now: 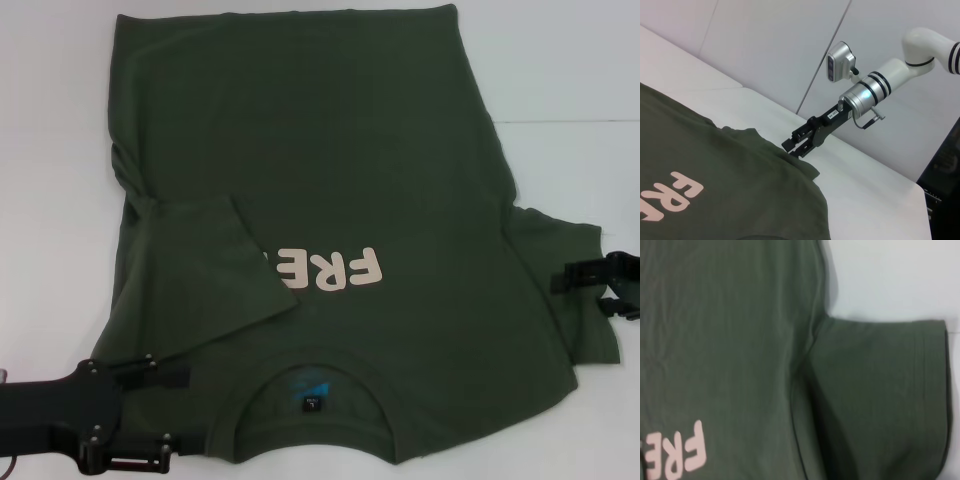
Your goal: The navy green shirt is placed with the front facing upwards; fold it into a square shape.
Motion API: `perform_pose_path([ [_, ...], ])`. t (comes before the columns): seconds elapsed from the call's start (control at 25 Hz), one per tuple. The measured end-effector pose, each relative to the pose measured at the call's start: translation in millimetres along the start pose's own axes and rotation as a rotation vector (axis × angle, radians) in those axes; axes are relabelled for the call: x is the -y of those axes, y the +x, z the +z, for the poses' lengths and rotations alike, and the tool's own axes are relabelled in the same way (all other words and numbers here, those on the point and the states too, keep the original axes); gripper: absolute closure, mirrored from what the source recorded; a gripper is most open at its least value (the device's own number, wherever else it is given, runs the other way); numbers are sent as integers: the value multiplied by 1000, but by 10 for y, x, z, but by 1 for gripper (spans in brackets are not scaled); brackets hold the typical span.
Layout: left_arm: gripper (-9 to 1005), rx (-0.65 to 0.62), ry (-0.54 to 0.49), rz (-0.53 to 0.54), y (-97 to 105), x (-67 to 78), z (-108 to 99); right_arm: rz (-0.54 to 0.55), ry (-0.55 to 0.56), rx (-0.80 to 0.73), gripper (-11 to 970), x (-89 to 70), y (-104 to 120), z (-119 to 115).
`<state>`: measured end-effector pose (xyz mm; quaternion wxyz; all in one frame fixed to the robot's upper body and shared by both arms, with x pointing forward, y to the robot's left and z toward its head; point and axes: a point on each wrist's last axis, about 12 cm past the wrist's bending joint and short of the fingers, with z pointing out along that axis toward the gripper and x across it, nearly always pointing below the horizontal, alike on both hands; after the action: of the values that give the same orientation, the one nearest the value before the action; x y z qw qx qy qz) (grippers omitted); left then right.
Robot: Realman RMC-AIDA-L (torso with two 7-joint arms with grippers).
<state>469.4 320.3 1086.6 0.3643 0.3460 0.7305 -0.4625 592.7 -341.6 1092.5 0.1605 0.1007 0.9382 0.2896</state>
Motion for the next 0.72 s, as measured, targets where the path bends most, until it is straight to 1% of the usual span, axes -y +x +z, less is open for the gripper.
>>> perform_pose_path([
  [0.24,76,0,0,0,-2,-1,1,21,-33,28,159,34,12,-19],
  [0.72,76,-2,-6,7,-27,-24,15,23,-34,30,178,37,11,-19],
])
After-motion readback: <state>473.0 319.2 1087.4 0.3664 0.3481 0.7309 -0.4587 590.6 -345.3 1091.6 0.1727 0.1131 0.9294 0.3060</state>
